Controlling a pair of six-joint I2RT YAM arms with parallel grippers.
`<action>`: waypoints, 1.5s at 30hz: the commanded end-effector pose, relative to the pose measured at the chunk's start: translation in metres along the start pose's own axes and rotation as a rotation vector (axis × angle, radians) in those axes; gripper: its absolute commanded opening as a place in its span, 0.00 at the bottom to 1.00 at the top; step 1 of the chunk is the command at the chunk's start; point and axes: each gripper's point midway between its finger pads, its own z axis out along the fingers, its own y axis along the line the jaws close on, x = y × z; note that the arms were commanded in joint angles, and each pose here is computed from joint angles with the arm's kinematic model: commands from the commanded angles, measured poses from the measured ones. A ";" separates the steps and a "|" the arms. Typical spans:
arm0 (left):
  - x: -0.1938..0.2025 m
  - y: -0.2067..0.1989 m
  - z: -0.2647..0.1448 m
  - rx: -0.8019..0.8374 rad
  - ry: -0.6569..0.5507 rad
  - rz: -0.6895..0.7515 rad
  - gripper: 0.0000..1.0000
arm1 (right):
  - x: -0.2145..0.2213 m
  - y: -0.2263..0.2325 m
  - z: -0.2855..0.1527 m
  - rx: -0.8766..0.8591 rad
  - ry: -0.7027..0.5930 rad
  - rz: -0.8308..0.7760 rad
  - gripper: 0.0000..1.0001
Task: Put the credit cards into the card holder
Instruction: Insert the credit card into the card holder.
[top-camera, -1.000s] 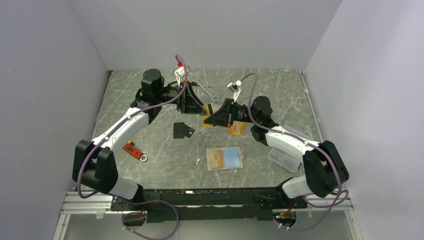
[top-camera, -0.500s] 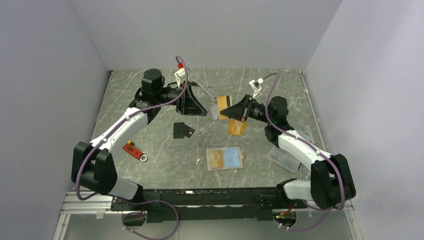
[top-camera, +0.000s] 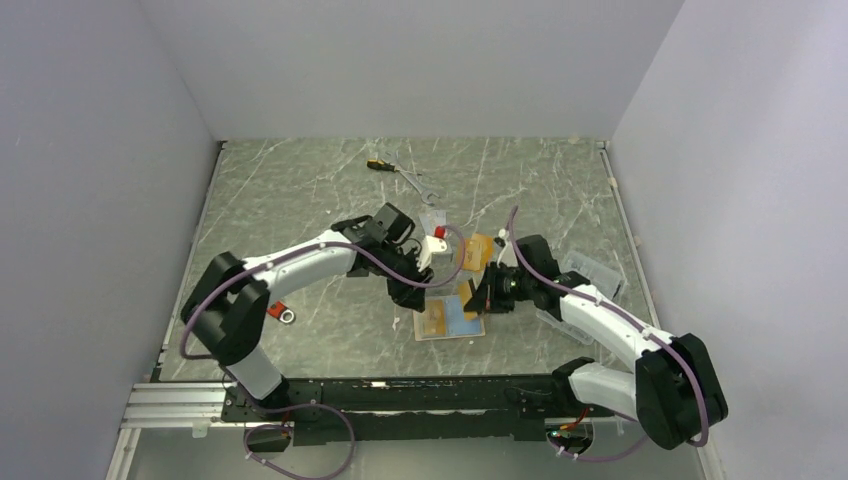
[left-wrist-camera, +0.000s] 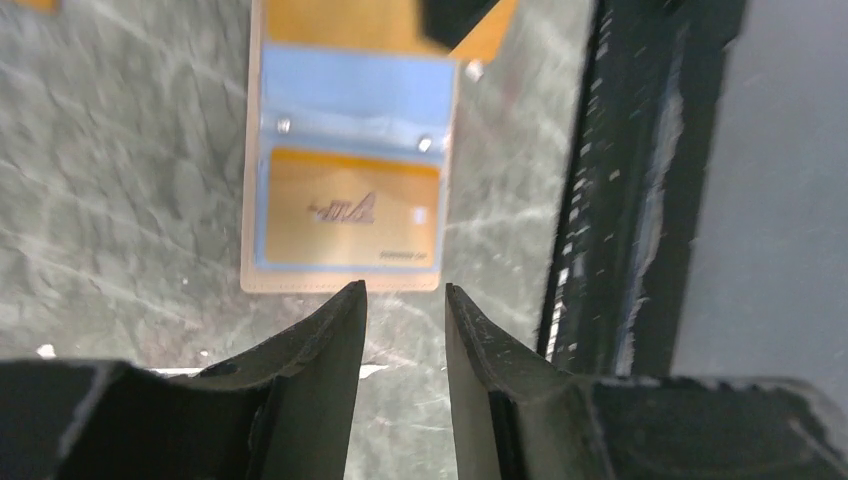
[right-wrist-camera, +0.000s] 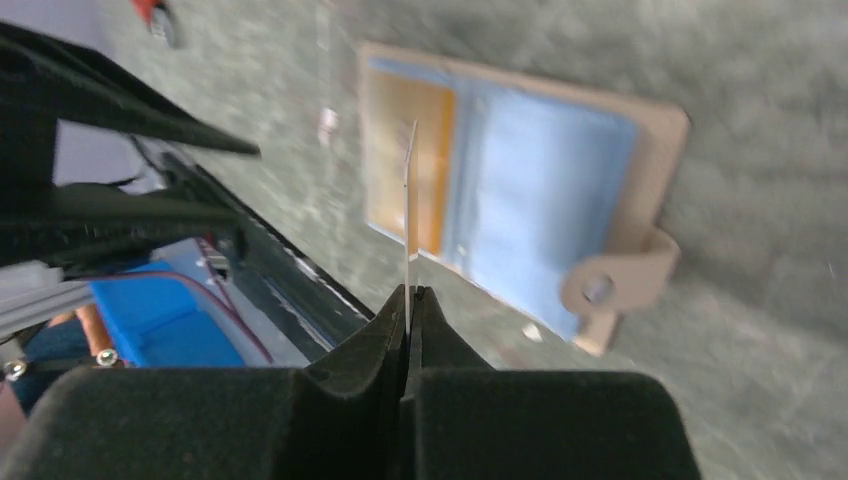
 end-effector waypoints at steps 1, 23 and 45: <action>0.022 0.024 0.012 -0.088 0.113 0.133 0.40 | 0.029 -0.038 -0.006 0.196 0.033 0.070 0.00; 0.043 0.045 0.062 -0.122 0.294 0.263 0.39 | 0.059 -0.067 -0.002 0.356 0.128 0.080 0.00; 0.071 0.072 0.053 -0.240 0.439 0.345 0.36 | 0.055 -0.060 -0.007 0.342 0.121 0.054 0.00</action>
